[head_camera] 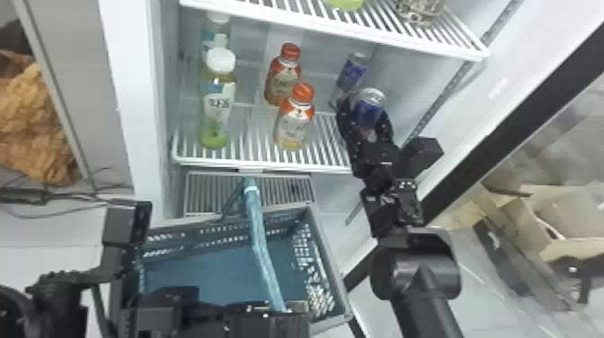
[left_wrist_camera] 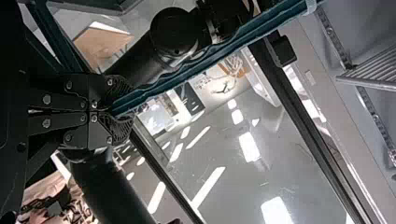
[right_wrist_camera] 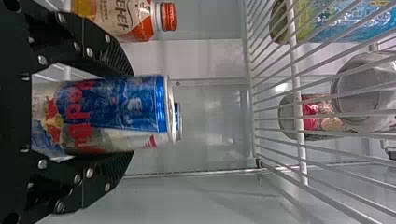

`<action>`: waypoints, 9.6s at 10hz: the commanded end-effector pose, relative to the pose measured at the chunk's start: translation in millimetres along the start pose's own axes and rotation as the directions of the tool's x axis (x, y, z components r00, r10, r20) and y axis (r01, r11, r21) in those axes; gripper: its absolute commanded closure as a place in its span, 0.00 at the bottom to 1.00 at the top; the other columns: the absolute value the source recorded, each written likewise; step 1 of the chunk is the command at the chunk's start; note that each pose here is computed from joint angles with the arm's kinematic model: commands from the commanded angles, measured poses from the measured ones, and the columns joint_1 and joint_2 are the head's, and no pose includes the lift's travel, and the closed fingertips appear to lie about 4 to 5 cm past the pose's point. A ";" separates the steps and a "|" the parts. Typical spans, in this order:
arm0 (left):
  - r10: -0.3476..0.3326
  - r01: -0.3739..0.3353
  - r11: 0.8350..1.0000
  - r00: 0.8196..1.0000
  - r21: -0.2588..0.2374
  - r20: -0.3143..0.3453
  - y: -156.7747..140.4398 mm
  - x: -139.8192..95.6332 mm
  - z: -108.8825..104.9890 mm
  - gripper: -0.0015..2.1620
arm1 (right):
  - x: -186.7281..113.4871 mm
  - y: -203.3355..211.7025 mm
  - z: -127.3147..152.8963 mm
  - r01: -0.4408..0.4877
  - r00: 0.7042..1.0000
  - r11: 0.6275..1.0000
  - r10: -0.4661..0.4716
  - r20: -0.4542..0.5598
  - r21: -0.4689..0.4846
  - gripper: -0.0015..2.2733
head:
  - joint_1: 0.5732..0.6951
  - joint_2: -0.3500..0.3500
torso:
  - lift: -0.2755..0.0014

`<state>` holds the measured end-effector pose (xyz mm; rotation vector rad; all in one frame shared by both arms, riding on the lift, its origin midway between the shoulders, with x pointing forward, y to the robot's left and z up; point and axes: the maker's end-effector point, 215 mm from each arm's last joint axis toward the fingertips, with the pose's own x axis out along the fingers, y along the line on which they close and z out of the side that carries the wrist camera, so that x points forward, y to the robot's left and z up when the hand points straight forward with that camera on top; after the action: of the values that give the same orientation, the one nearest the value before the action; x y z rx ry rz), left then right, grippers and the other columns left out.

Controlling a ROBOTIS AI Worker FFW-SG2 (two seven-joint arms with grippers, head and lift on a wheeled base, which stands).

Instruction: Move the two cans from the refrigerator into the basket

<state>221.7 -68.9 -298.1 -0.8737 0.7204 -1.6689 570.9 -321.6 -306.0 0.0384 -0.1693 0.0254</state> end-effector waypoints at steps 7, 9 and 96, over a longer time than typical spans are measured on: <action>0.003 -0.003 1.000 1.000 0.006 0.005 0.4 -1.4 2.3 0.55 | -13.1 12.2 22.0 -0.018 0.999 1.000 0.018 0.037 -0.002 0.39 | 1.00 0.00 | 0.03; 0.004 -0.004 1.000 1.000 0.005 0.004 0.5 -1.7 2.1 0.55 | -26.4 22.4 37.8 -0.036 0.998 0.999 0.036 0.048 0.009 0.39 | 1.00 0.00 | 0.03; -0.037 0.036 0.999 0.999 -0.030 -0.036 -2.7 8.1 -4.0 0.55 | 99.1 -8.8 -14.7 0.143 0.985 0.990 -0.142 -0.095 0.001 0.40 | 1.00 0.00 | 0.03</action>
<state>215.6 -76.0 -296.9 -0.8825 0.7602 -1.7132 671.2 -327.6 -305.7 0.0571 -0.0680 -0.1151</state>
